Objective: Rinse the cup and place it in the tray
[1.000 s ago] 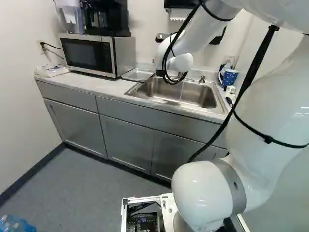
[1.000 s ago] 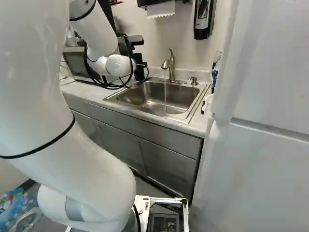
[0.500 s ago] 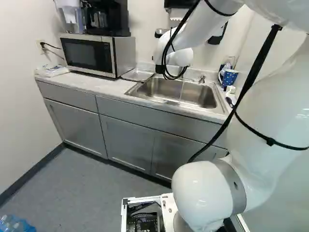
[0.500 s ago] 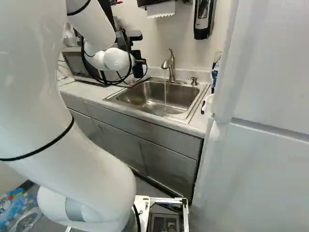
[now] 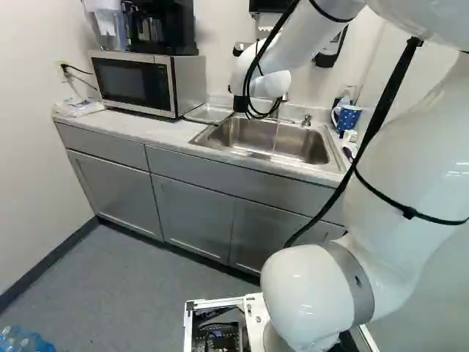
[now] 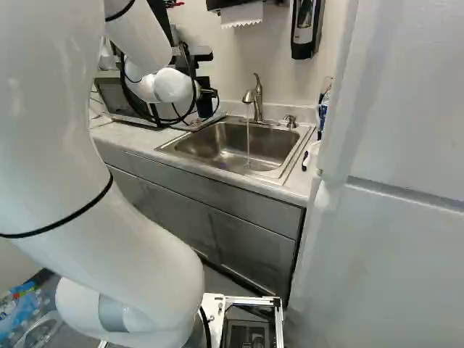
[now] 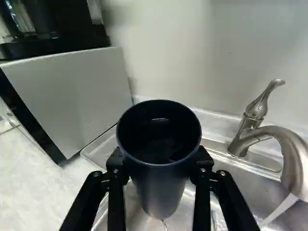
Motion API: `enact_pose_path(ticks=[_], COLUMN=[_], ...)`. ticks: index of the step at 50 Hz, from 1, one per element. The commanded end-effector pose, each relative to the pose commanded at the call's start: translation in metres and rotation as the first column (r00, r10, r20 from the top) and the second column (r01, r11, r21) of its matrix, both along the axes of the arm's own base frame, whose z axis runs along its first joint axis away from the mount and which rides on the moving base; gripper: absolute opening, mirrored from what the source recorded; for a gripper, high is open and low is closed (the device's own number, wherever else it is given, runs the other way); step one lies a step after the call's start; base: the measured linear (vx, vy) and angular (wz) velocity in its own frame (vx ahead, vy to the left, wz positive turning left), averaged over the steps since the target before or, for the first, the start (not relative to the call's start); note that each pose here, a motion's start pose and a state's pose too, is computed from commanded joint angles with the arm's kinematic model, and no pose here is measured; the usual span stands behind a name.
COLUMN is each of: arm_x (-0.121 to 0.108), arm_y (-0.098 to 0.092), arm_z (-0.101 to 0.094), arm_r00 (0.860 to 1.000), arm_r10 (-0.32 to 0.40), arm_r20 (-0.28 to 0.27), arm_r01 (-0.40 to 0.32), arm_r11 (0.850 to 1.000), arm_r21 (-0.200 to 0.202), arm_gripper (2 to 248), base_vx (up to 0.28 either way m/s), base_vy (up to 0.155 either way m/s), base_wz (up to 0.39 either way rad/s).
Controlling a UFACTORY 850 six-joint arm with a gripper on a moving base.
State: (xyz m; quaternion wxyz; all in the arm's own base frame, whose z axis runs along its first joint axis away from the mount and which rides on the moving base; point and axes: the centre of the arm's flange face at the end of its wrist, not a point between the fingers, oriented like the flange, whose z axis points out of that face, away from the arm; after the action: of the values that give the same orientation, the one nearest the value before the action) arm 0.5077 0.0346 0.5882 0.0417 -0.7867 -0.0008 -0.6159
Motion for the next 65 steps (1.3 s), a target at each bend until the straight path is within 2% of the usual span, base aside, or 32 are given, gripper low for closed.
enact_pose_path(ticks=[8,16,31,39,48,57,65], arm_x=[0.0,0.0,0.0,0.0,0.0,0.0,0.0], arm_y=[0.0,0.0,0.0,0.0,0.0,0.0,0.0], arm_z=[0.0,0.0,0.0,0.0,0.0,0.0,0.0], arm_r00=[1.0,0.999,0.997,0.995,0.993,0.99,0.986], arm_r10=[-0.019,-0.038,-0.072,-0.089,-0.106,-0.122,-0.135], arm_r20=[-0.006,-0.014,-0.033,-0.045,-0.06,-0.077,-0.093], arm_r01=[0.019,0.04,0.078,0.099,0.122,0.144,0.164], arm_r11=[0.997,0.987,0.949,0.919,0.878,0.829,0.779], arm_r21=[0.078,0.158,0.305,0.381,0.463,0.54,0.605], arm_gripper=[126,126,126,126,126,126,126], base_vx=[0.0,0.0,0.0,0.0,0.0,0.0,0.0], base_vy=[0.0,0.0,0.0,0.0,0.0,0.0,0.0], base_wz=[0.0,0.0,0.0,0.0,0.0,0.0,0.0])
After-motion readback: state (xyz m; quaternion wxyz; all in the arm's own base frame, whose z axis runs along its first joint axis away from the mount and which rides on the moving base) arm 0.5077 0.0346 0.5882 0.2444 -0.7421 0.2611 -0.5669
